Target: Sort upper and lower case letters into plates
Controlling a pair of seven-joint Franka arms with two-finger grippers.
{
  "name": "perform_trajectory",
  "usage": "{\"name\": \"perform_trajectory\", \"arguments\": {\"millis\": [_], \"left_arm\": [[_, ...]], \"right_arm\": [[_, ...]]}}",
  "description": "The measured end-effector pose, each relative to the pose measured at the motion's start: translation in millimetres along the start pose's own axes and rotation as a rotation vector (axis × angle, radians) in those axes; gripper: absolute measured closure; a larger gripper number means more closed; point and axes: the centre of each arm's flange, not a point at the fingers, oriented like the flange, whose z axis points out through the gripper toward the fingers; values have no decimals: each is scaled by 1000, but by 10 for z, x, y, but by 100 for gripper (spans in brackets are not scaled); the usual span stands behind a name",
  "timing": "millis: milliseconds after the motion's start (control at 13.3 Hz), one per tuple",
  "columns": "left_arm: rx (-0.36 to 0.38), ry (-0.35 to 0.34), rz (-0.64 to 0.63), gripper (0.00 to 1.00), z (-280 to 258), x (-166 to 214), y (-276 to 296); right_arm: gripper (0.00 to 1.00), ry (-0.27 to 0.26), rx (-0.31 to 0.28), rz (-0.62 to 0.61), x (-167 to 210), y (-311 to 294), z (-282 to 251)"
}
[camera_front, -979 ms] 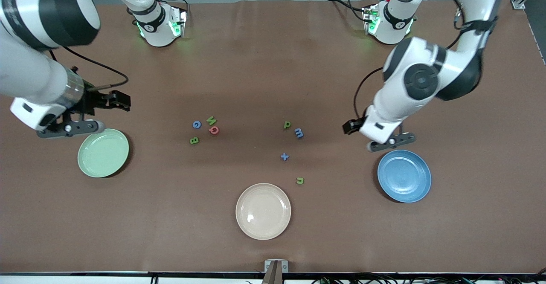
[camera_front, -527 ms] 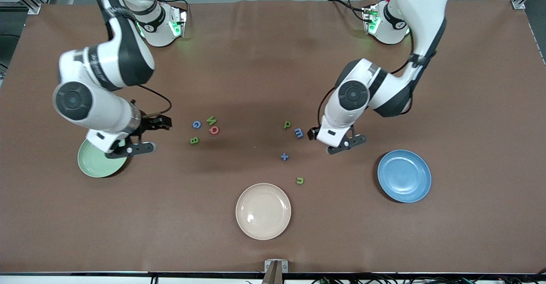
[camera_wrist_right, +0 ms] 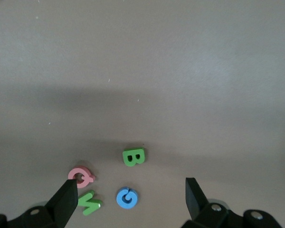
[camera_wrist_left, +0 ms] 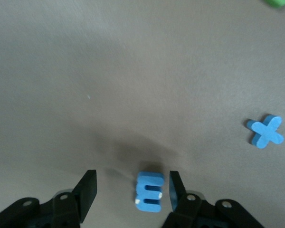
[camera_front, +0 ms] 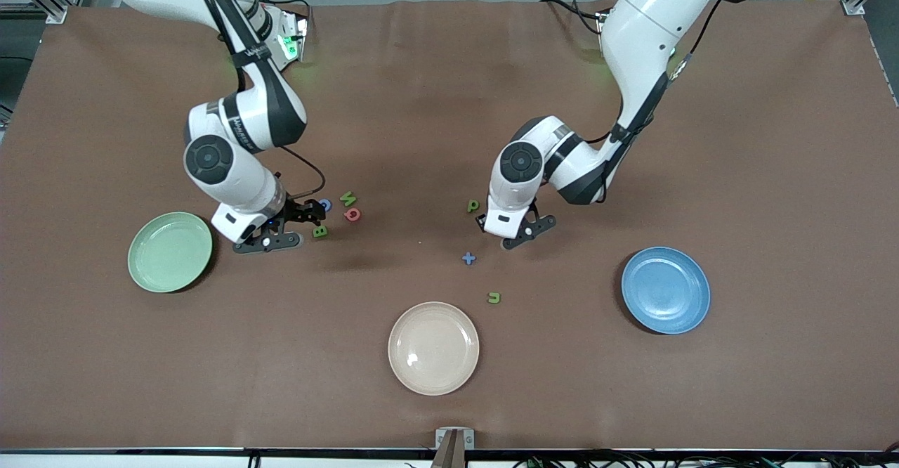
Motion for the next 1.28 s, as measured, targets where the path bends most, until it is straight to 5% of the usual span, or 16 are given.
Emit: {"name": "perform_trajectory", "arguments": {"millis": [377, 603, 829, 979, 1281], "left_arm": [[-2, -5, -23, 41, 74, -54, 84], [-7, -5, -28, 74, 73, -76, 107], [15, 7, -65, 73, 54, 35, 68], [65, 79, -94, 73, -188, 427, -72], [49, 192, -153, 73, -1184, 1449, -588]], "right_arm": [[0, 30, 1, 5, -90, 30, 464], [0, 35, -1, 3, -78, 27, 736], [4, 23, -5, 2, -70, 30, 920], [14, 17, -6, 0, -71, 26, 964], [33, 12, -8, -2, -65, 14, 1012]]}}
